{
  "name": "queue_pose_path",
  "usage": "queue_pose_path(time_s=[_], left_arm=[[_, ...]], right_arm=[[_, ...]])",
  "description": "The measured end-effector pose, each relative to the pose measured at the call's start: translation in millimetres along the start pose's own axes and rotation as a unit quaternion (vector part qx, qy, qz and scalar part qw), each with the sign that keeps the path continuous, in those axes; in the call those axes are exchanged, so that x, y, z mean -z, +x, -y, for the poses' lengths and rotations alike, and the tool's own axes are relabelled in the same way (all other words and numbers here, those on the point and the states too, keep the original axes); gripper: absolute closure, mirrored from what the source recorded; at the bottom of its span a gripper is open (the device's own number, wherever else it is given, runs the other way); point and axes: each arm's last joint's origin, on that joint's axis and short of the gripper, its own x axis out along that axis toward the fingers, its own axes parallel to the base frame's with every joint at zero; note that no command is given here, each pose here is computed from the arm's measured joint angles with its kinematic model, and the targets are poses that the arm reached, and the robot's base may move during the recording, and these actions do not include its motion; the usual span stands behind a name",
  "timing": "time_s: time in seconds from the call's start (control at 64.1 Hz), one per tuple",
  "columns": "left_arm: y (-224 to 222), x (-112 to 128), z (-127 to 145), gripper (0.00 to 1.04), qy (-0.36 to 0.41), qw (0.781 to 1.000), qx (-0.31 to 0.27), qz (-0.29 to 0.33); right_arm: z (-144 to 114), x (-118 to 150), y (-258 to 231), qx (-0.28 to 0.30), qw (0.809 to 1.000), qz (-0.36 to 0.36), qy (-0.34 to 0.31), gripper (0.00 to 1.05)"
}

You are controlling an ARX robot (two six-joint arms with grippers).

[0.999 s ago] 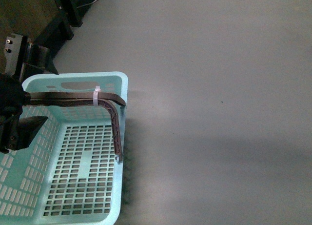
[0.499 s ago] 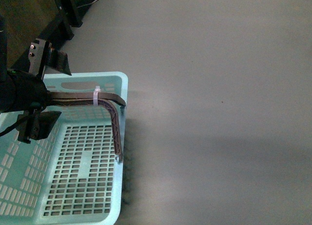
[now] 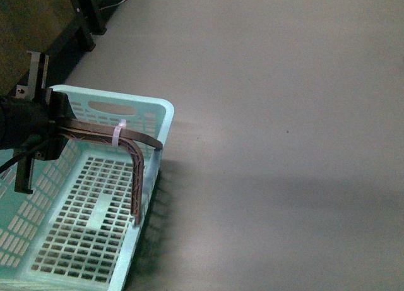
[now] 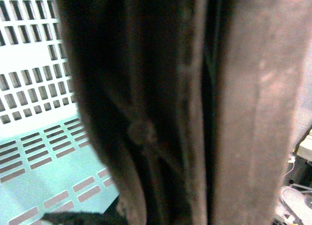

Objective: Pick mango and avocado into basket

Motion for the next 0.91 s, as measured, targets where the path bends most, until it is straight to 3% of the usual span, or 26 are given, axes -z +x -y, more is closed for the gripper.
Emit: queue_pose_path(time_s=[0.265,0.484,0.702,0.905], left_arm=[[-68.9,11.6,29.6,0.9,-0.03,0.998,0.049,-0.003],[-155.3,16.7,66.5,0.9,-0.058,0.988,0.143,0.012],[-215.5,28.4,70.8,0.9,-0.066,0.981,0.185,0.007],[-240.3,29.7,67.8,0.9,-0.069,0.977,0.2,0.004]], right_arm=[[0.0,0.0,0.0,0.0,1.0,0.0,0.0,0.09],[0.0,0.0,0.0,0.0,1.0,0.0,0.0,0.09],[0.0,0.0,0.0,0.0,1.0,0.0,0.0,0.09],[0.0,0.0,0.0,0.0,1.0,0.0,0.0,0.09]])
